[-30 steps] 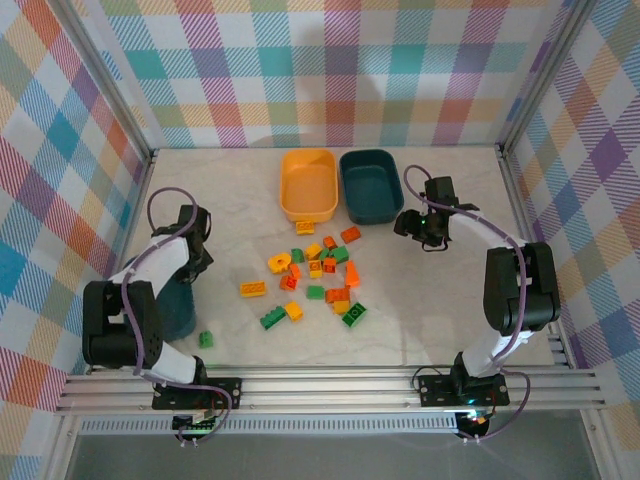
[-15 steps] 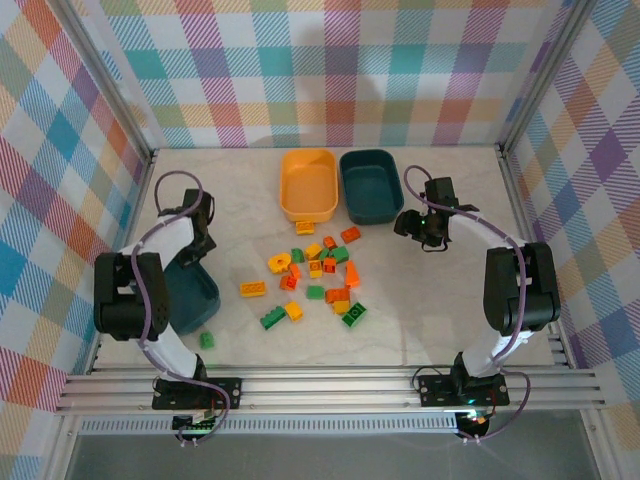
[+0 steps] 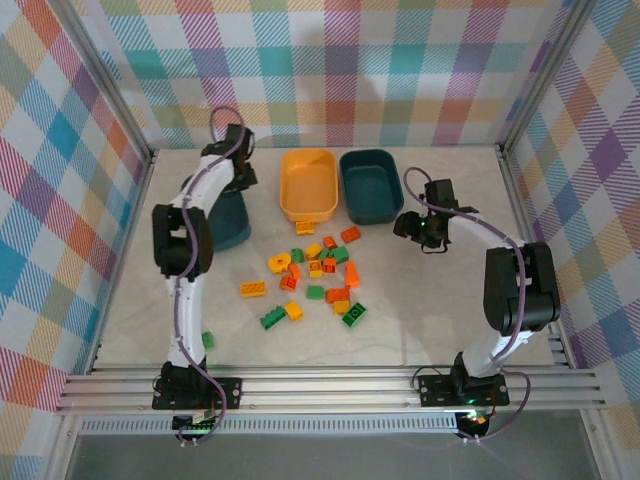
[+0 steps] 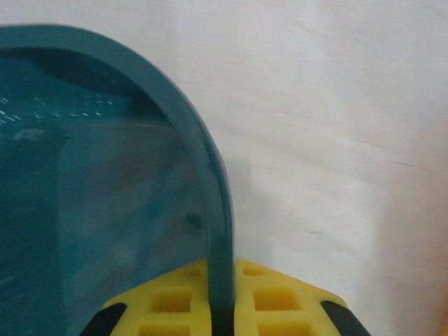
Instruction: Sort the legos into containers by color
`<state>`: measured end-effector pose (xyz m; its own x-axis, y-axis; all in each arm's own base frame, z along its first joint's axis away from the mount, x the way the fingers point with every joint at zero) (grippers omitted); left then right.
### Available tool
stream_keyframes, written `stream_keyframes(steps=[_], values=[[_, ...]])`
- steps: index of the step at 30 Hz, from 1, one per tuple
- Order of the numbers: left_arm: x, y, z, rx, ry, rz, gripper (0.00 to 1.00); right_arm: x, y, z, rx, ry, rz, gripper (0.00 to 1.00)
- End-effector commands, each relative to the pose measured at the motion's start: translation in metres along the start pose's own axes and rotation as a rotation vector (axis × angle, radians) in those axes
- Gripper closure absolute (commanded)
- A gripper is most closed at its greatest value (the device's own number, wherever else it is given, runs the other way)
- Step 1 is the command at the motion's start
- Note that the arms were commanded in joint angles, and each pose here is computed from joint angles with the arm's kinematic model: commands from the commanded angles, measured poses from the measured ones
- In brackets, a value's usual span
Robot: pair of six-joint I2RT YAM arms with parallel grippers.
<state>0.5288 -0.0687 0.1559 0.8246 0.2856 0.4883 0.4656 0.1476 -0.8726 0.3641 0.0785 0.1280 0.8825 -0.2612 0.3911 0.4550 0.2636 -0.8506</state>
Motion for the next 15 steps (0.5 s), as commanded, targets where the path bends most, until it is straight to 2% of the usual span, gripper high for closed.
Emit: stream_keyframes(steps=[1, 5, 6, 7, 11, 12, 15], values=[[-0.012, 0.003, -0.039, -0.072, 0.147, 0.092, 1.00, 0.003, -0.008, 0.004, 0.033, -0.001, -0.032, 0.40], [-0.011, -0.003, -0.070, -0.088, 0.211, 0.035, 1.00, 0.002, -0.006, 0.004, 0.033, 0.000, -0.025, 0.40], [-0.010, -0.004, -0.071, -0.091, 0.205, 0.030, 0.96, 0.002, -0.006, 0.004, 0.031, 0.001, -0.025, 0.40], [-0.010, -0.004, -0.070, -0.084, 0.194, 0.028, 0.85, 0.003, -0.005, 0.004, 0.031, 0.001, -0.025, 0.40], [-0.006, -0.018, -0.069, -0.104, 0.185, 0.017, 0.62, 0.002, -0.004, 0.004, 0.038, 0.004, -0.022, 0.40], [-0.004, -0.025, -0.069, -0.121, 0.177, 0.010, 0.50, 0.002, -0.004, 0.004, 0.040, 0.005, -0.022, 0.41], [0.002, -0.052, -0.062, -0.127, 0.159, -0.043, 0.37, 0.002, -0.004, 0.005, 0.047, 0.007, -0.021, 0.41]])
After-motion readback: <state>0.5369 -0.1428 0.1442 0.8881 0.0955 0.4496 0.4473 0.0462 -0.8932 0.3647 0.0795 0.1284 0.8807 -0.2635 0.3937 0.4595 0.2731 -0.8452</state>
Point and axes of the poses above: each hand's point on the last joint's axis, 136 mm out from that joint toward the fingers, its own y axis out along the fingers, its own z axis along the line the jaws close on, x = y × z, the point moved 7 cm from there along -y, back along the fingers, and after that the axes turned 1 degree about -y, right-handed, at the moved point
